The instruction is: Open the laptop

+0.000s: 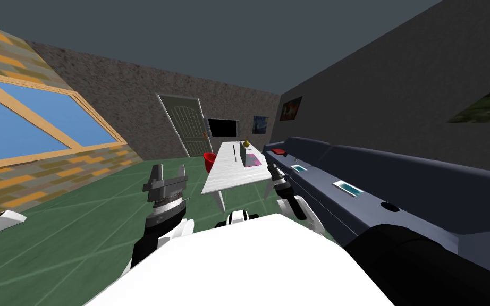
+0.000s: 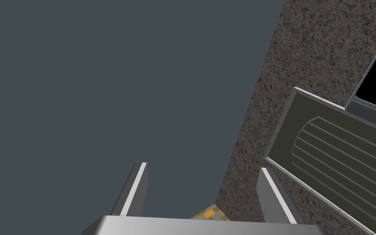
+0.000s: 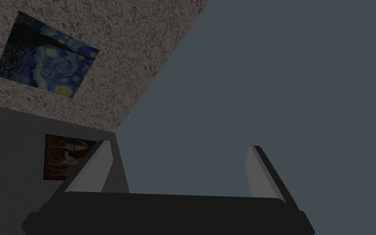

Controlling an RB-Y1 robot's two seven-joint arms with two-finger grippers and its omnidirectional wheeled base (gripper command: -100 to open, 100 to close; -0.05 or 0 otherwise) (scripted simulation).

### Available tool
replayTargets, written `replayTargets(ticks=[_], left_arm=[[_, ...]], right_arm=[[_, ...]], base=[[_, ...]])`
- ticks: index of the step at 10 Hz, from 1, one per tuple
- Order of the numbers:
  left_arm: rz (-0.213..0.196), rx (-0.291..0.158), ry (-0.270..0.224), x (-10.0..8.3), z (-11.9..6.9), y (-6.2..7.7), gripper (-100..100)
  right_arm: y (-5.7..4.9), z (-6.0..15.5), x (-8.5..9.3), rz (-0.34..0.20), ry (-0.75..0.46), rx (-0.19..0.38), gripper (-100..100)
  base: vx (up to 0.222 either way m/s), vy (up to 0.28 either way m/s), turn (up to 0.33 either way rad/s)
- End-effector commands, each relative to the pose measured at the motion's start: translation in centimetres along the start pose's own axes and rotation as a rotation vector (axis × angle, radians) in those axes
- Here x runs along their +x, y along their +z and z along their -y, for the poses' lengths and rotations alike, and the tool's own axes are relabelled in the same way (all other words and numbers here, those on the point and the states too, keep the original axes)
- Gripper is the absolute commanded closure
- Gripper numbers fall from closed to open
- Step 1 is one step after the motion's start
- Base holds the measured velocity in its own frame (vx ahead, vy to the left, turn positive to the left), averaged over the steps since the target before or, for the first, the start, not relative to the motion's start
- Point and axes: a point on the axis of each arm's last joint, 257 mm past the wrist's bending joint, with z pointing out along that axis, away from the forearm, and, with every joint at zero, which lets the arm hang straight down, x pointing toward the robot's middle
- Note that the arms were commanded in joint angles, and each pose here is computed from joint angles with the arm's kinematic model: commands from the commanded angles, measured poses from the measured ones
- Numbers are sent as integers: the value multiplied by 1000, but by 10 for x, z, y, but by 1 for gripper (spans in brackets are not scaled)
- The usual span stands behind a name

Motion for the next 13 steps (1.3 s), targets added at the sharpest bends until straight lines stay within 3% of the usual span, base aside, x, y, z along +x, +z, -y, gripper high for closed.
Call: replayTargets(ticks=[1, 4, 5, 7, 10, 11, 12, 13], left_arm=[[0, 0, 0, 0, 0, 0, 0], [0, 0, 0, 0, 0, 0, 0], [0, 0, 0, 0, 0, 0, 0], [0, 0, 0, 0, 0, 0, 0], [0, 0, 0, 0, 0, 0, 0], [0, 0, 0, 0, 0, 0, 0], [0, 0, 0, 0, 0, 0, 0], [0, 0, 0, 0, 0, 0, 0]], right_arm=[[-3, 23, 7, -61, -127, 52, -100], [-8, 49, 19, -141, -281, 111, -100], [-8, 49, 19, -141, -290, 110, -100], [-15, 78, 28, -222, -444, 165, -100], [-19, 95, 30, -270, -565, 193, -100], [-24, 111, 31, -314, -648, 221, -100], [-24, 111, 31, -316, -663, 219, -100], [-30, 128, 31, -361, -750, 247, -100]], base=[[-1, 54, 86], [1, 57, 99], [0, 34, 69], [5, 65, 154], [2, 57, 66], [1, 56, 120], [7, 42, 62], [16, 55, 116]])
